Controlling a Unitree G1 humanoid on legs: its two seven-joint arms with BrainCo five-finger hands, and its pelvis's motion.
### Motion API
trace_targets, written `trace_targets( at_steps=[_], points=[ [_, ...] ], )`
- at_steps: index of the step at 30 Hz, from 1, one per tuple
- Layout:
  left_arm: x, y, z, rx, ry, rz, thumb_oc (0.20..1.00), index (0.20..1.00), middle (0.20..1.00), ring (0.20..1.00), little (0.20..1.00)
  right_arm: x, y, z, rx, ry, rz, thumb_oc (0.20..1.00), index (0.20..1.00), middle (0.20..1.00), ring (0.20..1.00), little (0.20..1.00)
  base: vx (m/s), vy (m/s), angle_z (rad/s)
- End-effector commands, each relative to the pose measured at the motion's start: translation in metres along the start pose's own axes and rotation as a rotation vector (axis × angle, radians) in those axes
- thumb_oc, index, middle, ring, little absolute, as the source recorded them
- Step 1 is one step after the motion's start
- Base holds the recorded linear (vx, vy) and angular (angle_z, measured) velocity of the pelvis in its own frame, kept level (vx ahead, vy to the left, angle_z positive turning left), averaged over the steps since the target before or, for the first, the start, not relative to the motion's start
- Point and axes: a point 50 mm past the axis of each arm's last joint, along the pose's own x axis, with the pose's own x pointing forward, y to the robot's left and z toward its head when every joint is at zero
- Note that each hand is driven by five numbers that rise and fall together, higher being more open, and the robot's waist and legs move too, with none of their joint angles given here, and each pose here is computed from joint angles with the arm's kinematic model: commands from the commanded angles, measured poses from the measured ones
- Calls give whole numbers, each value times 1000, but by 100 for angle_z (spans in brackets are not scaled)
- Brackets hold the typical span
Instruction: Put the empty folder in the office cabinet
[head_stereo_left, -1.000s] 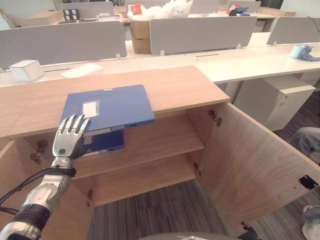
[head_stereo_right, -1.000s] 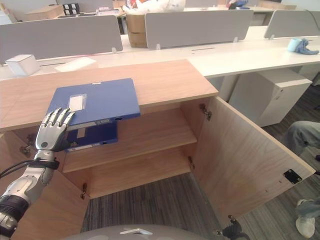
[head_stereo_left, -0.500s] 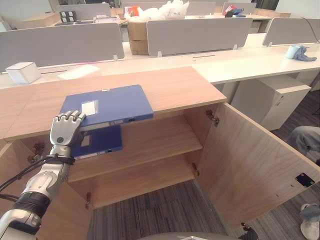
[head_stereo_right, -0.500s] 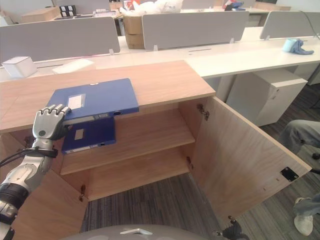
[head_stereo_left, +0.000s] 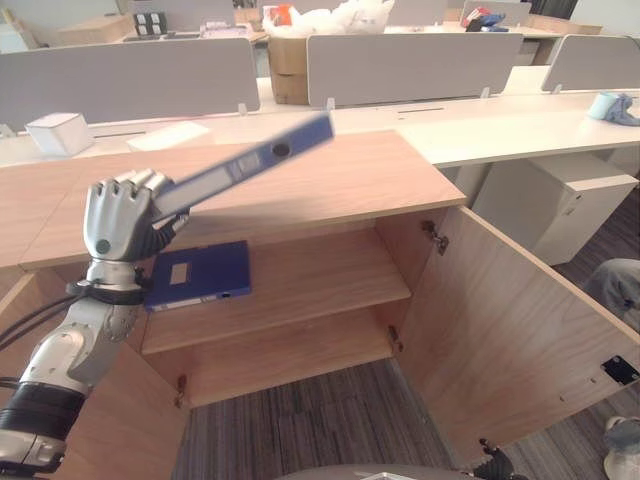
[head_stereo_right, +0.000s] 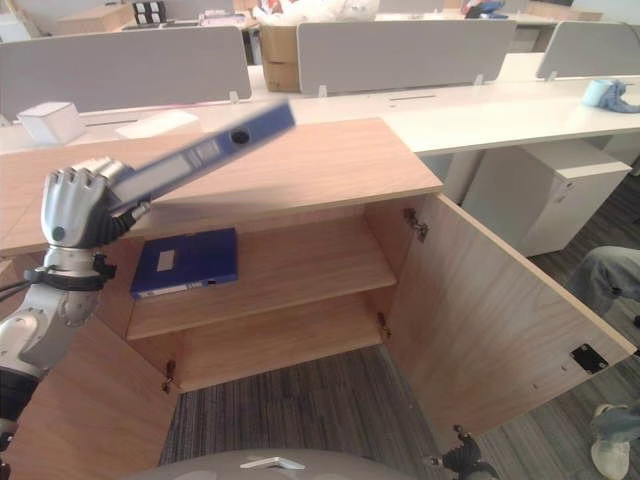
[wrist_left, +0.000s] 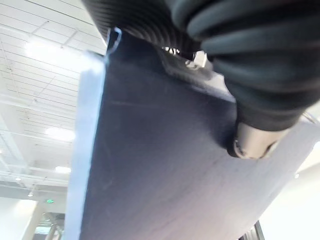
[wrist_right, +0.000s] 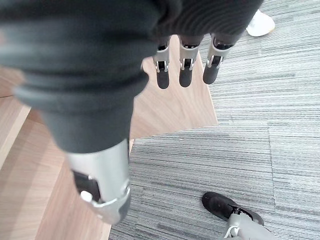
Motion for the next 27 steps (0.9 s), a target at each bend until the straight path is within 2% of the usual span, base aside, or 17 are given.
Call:
trace_targets(
  at_steps=[1,2,3,4,8,12,14,16,19,22,24,27],
  points=[
    [30,43,3,-253,-7,256,200,200,200,200,200,8,-13,36,-40,-110,-13,1000,1000,1000,1000,1000,-9,2,4],
    [30,43,3,-253,-7,256,200,200,200,200,200,8,-13,36,-40,-110,-13,1000,1000,1000,1000,1000,-19,7,5],
    [26,51,10,-395,-9,317,200,200,200,200,200,8,-14,37,-47,-114,-9,1000,1000,1000,1000,1000,0,0,0],
    [26,51,10,-395,-9,317,200,200,200,200,200,8,-14,37,-47,-114,-9,1000,1000,1000,1000,1000,0,0,0],
    [21,68,32,-755,-106,395,200,200,200,200,200,9,-12,42,-62,-127,13,1000,1000,1000,1000,1000,-21,3,3],
    [15,60,37,-1105,-114,334,200,200,200,200,200,9,-14,58,-115,-192,30,1000,1000,1000,1000,1000,-25,6,8],
    [13,57,38,-1171,-116,302,200,200,200,200,200,8,-16,63,-123,-214,32,1000,1000,1000,1000,1000,-19,8,4],
    [9,48,41,-1278,-124,211,200,200,200,200,200,5,-19,81,-141,-298,43,1000,1000,1000,1000,1000,-17,10,1],
    [-8,21,43,-1545,-54,104,200,200,200,200,200,-15,-32,130,-163,-547,50,1000,1000,1000,1000,1000,-21,15,0],
    [-25,-2,47,-1719,28,27,200,200,200,200,200,-40,-40,172,-170,-761,58,1000,1000,1000,1000,1000,-10,4,0],
    [-29,-14,52,-1777,64,-15,200,200,200,200,200,-46,-39,184,-168,-811,77,1000,1000,1000,1000,1000,0,0,0],
    [-48,-47,66,-1929,200,-133,200,200,200,200,200,-81,-27,240,-158,-1066,175,1000,1000,1000,1000,1000,-23,5,-2]
  ],
)
